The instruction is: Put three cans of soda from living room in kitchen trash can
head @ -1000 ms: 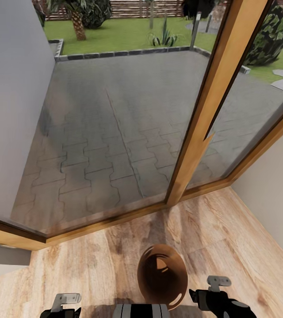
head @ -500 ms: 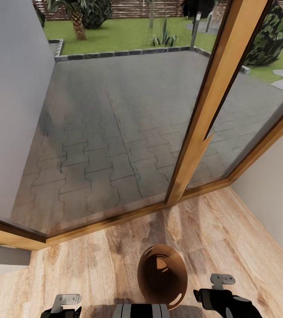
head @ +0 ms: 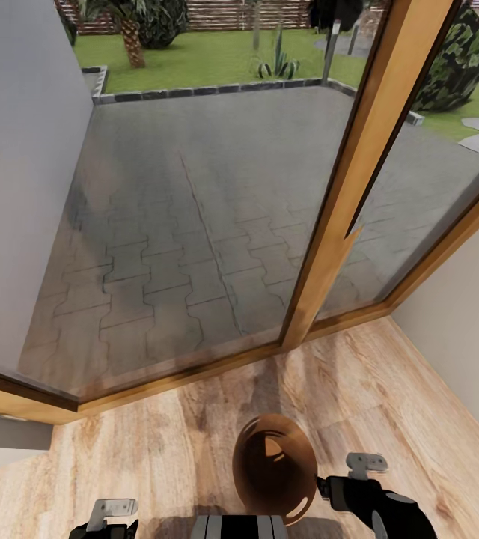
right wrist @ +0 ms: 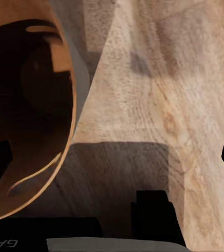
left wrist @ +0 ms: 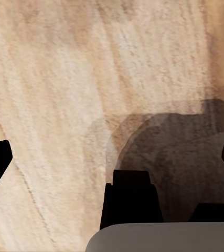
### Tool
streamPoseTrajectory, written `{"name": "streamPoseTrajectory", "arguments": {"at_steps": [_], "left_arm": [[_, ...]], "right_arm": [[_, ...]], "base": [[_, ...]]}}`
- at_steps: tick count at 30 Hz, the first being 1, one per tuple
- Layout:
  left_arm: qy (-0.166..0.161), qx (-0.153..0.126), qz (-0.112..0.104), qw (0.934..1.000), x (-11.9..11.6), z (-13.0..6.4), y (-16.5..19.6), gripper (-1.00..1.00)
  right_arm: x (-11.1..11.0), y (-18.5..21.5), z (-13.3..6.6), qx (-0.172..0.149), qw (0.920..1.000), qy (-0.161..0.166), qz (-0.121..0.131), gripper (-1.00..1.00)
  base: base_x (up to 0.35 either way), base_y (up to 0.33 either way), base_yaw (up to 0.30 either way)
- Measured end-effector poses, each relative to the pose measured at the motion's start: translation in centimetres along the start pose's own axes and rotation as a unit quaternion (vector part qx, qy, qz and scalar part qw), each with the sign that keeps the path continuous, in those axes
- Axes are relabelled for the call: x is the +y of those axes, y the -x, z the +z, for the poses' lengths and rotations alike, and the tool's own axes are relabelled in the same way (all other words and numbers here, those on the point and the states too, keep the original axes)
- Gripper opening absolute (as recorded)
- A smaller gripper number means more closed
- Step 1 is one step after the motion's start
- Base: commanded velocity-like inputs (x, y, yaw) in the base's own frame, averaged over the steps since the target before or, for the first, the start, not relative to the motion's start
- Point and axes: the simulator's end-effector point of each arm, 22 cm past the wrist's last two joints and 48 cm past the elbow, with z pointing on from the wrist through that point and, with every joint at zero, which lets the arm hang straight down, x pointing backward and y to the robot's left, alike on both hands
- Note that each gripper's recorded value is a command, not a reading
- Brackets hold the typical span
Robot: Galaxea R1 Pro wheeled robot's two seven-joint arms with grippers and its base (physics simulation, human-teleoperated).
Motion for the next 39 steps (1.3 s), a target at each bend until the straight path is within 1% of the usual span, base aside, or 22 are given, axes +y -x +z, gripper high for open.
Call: {"name": "streamPoseTrajectory", "arguments": {"at_steps": [10,17,23,27,30,32,35,37,39], "left_arm": [[0.000,0.000,0.000,1.0000,0.0,0.0,0.0,1.00],[0.000,0.000,0.000,1.0000,0.0,0.0,0.0,1.00],[0.000,0.000,0.000,1.0000,0.0,0.0,0.0,1.00],[0.000,0.000,0.000,1.0000,0.0,0.0,0.0,1.00],[0.000,0.000,0.000,1.0000,0.0,0.0,0.0,1.00],[0.000,0.000,0.000,1.0000,0.0,0.0,0.0,1.00],[0.000,0.000,0.000,1.0000,0.0,0.0,0.0,1.00],[0.000,0.000,0.000,1.0000,0.0,0.0,0.0,1.00],[0.000,0.000,0.000,1.0000,0.0,0.0,0.0,1.00]], "right_arm": [[0.7,3.7,0.3,-0.025,0.9997,0.006,0.002,1.00],[0.7,5.1,0.7,-0.030,0.9995,0.005,0.001,1.00],[0.8,5.4,2.5,-0.018,0.9998,0.006,0.001,1.00],[0.8,5.4,3.2,-0.010,0.9999,0.006,0.000,1.00],[0.9,5.5,3.4,-0.010,0.9999,0.006,0.001,1.00],[0.9,5.1,4.0,-0.014,0.9999,0.007,0.001,1.00],[1.0,4.5,5.1,-0.008,0.9999,0.009,0.002,1.00],[1.1,3.5,6.4,0.004,0.9999,0.010,0.002,1.00],[1.3,2.5,7.7,0.008,0.9999,0.012,0.002,1.00]], "base": [[0.000,0.000,0.000],[0.000,0.000,0.000],[0.000,0.000,0.000],[0.000,0.000,0.000],[0.000,0.000,0.000],[0.000,0.000,0.000],[0.000,0.000,0.000],[0.000,0.000,0.000],[0.000,0.000,0.000]]}}
